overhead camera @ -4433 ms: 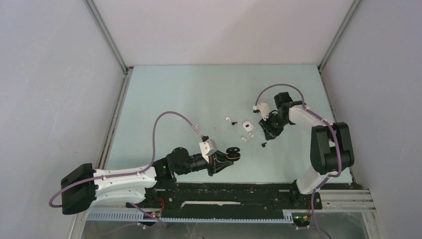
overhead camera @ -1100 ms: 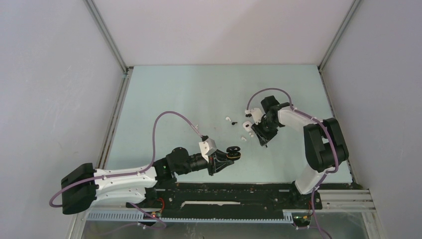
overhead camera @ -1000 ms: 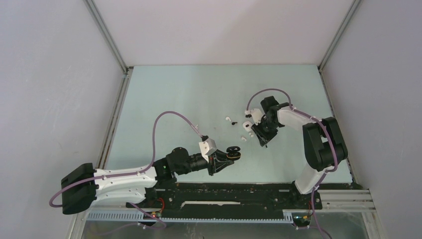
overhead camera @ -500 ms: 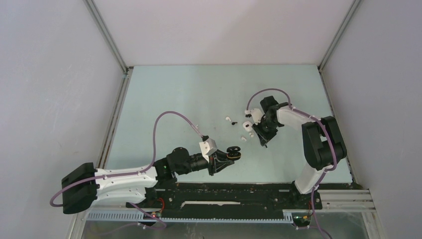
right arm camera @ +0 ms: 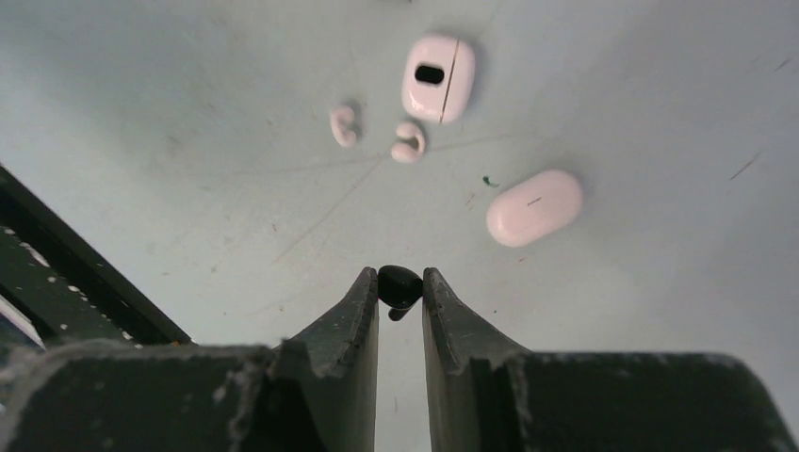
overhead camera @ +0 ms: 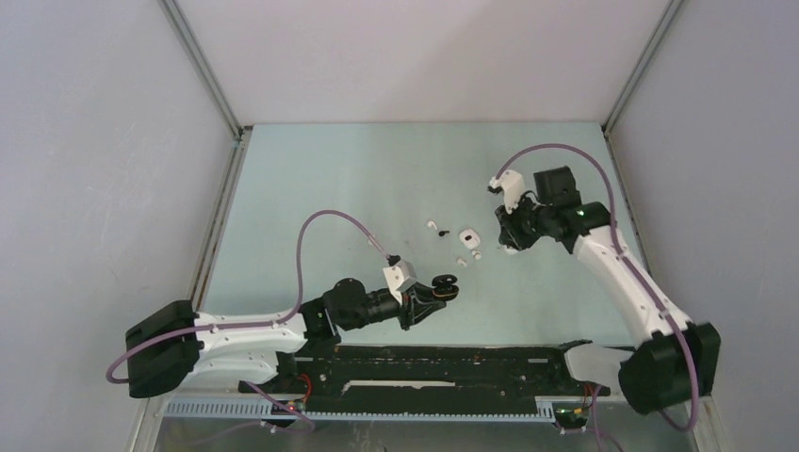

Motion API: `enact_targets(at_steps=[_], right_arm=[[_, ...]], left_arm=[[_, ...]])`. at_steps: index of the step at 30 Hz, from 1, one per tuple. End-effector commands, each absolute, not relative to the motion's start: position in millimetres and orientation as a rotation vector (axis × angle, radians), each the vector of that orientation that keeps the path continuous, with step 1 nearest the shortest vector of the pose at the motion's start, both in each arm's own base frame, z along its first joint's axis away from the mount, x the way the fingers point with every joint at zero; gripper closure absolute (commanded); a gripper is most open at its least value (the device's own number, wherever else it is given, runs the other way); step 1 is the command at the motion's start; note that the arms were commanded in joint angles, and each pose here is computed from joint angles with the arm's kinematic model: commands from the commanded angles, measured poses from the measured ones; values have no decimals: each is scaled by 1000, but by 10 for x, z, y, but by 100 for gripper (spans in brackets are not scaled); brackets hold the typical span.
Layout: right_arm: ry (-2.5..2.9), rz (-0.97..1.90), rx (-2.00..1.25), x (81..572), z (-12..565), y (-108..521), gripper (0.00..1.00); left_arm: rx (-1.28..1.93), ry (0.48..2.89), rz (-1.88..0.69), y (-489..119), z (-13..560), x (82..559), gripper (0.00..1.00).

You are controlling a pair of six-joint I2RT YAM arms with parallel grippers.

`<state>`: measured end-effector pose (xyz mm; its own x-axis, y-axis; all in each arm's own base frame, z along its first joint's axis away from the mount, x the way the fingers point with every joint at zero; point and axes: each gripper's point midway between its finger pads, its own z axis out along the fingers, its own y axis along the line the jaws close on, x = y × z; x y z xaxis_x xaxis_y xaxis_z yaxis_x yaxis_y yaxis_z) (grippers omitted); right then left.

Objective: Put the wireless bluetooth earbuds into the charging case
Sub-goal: Pick up the earbud from the center of the board, then place the earbud in the charging case.

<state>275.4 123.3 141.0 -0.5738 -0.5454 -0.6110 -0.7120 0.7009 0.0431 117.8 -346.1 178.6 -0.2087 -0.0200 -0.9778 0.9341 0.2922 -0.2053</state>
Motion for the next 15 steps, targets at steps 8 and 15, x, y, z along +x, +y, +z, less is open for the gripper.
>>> enact_targets(at_steps=[8,15], right_arm=[[1624,445,-993,2584,3029,1557,100],[1254,536,-1076,1928,3752,1784,100]], left_arm=[[781,1419,-1105,-3674,2154,1401,100],[810,1350,-1066,-3747,2323,1457,100]])
